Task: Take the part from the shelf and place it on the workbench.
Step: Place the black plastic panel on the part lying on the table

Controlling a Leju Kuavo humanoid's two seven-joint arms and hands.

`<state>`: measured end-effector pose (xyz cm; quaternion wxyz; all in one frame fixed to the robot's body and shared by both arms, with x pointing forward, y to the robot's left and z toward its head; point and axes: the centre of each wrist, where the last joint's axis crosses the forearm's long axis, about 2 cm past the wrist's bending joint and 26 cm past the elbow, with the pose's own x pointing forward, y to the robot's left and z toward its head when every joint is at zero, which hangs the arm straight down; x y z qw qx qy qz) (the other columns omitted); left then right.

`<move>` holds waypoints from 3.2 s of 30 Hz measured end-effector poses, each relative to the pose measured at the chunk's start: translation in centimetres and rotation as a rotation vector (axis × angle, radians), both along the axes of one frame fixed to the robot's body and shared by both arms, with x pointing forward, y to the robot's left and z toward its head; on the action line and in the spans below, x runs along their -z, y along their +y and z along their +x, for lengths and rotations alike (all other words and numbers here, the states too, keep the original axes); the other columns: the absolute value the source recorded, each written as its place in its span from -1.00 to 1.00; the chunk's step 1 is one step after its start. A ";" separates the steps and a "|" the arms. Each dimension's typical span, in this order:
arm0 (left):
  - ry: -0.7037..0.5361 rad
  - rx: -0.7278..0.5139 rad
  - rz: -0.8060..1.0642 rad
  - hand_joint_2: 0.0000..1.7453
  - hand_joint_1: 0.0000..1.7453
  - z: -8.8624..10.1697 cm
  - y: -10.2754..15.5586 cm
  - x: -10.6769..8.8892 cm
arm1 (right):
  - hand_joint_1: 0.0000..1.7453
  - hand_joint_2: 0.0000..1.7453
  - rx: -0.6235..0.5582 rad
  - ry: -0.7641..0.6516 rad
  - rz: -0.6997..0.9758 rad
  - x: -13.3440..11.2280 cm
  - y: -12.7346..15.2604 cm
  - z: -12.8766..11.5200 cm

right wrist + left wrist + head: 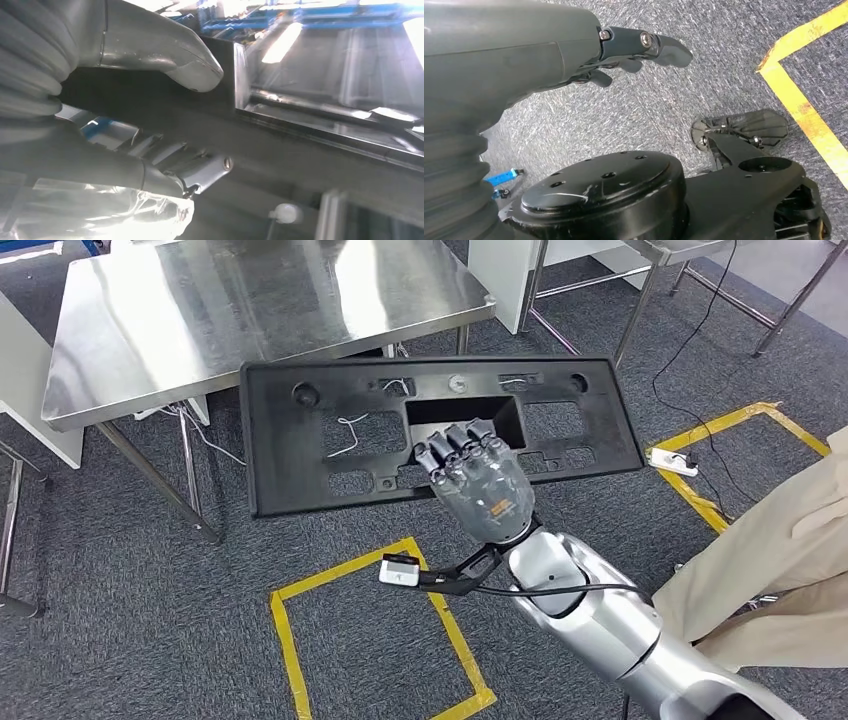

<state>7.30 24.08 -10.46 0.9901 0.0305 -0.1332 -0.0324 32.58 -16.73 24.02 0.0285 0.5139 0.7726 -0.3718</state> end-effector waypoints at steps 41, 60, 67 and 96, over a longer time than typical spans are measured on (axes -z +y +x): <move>-0.043 -0.020 -0.020 1.00 -1.00 -0.9 -0.5 0.1 | 1.00 1.00 -0.168 0.554 0.607 3.3 -5.9 -0.8; -0.048 -0.016 -0.035 1.00 -1.00 -1.0 -0.4 0.1 | 1.00 1.00 -0.099 0.512 0.529 2.7 -6.2 0.0; -0.049 -0.016 -0.045 1.00 -1.00 -1.2 -0.9 0.1 | 1.00 1.00 0.198 0.485 0.270 -1.1 -7.1 3.0; -0.053 -0.010 -0.047 1.00 -1.00 -1.1 -0.4 0.1 | 1.00 1.00 0.400 0.602 0.146 -8.7 -11.6 11.7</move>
